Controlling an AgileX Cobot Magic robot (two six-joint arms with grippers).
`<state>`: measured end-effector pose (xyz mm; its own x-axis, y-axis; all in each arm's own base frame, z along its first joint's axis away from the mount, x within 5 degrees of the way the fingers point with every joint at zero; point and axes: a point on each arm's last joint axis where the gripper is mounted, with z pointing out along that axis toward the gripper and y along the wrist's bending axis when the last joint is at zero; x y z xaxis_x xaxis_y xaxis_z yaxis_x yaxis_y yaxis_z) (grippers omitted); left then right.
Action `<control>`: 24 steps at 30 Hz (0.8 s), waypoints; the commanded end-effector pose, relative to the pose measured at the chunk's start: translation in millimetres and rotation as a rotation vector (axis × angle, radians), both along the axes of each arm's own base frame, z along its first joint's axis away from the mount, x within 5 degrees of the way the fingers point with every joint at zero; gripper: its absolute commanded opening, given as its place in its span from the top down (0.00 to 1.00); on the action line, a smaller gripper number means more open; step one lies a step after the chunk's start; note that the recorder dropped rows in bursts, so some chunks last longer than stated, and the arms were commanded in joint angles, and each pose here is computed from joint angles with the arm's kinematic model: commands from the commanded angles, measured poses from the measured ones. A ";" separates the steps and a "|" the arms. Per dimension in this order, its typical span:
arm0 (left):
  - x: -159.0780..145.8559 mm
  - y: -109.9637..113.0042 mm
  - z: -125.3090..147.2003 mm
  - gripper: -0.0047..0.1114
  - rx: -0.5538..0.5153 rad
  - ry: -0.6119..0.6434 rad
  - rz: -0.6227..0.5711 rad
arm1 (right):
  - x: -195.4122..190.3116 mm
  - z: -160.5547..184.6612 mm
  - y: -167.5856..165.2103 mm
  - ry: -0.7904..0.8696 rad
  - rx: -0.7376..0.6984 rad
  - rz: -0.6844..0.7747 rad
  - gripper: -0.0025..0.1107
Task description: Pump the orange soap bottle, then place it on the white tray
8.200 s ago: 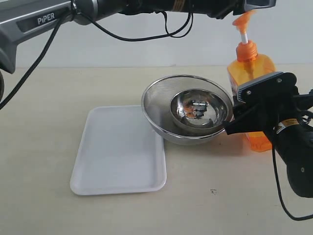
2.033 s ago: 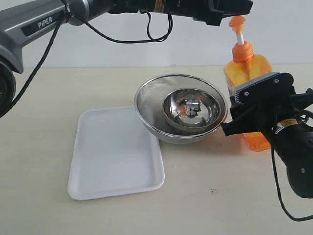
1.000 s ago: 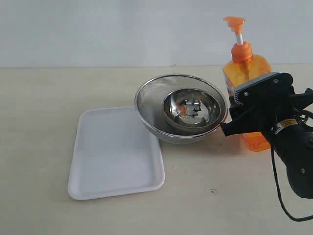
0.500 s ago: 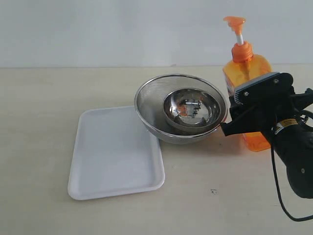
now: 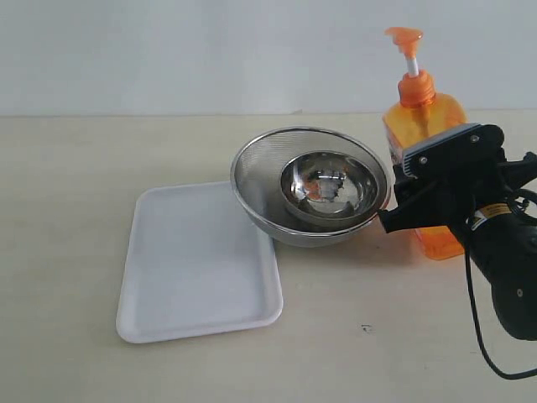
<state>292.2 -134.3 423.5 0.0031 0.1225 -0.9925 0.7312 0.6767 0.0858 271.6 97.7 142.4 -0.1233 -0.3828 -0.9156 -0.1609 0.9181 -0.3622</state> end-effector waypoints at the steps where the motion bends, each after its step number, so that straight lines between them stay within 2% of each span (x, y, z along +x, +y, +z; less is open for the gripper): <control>1: -0.7 1.3 1.6 0.92 -0.020 0.007 0.016 | 1.9 11.4 0.0 -0.087 0.006 -0.002 0.98; 7: -0.7 1.3 1.6 0.92 -0.020 0.007 0.016 | 1.8 11.1 0.1 -0.084 0.008 -0.002 0.98; 8: -0.8 1.0 3.5 0.92 -0.061 0.019 0.016 | 1.9 11.1 -0.1 -0.084 0.009 -0.004 0.98; 9: -0.9 0.7 7.8 0.92 -0.152 0.047 0.015 | 1.9 11.1 -0.1 -0.084 0.009 -0.004 0.98; 11: 0.5 2.5 20.0 0.92 -0.429 0.134 0.021 | 1.9 11.1 -0.1 -0.084 0.009 -0.004 0.98; 13: 1.7 9.5 35.6 0.92 -0.787 0.243 0.016 | 1.9 11.3 -0.1 -0.086 0.009 -0.004 0.98; 14: 1.9 13.6 42.9 0.92 -0.922 0.277 0.011 | 1.9 11.5 -0.2 -0.088 0.009 -0.004 0.98; 16: -1.6 19.1 56.7 0.92 -1.064 0.292 -0.014 | 1.9 11.5 -0.2 -0.088 0.009 -0.004 0.98; 21: -9.1 21.6 72.3 0.92 -1.099 0.255 -0.054 | 1.9 11.5 0.0 -0.088 0.009 -0.002 0.98; 24: -11.1 19.0 73.4 0.92 -1.042 0.225 -0.069 | 1.9 11.5 0.0 -0.088 0.009 -0.002 0.98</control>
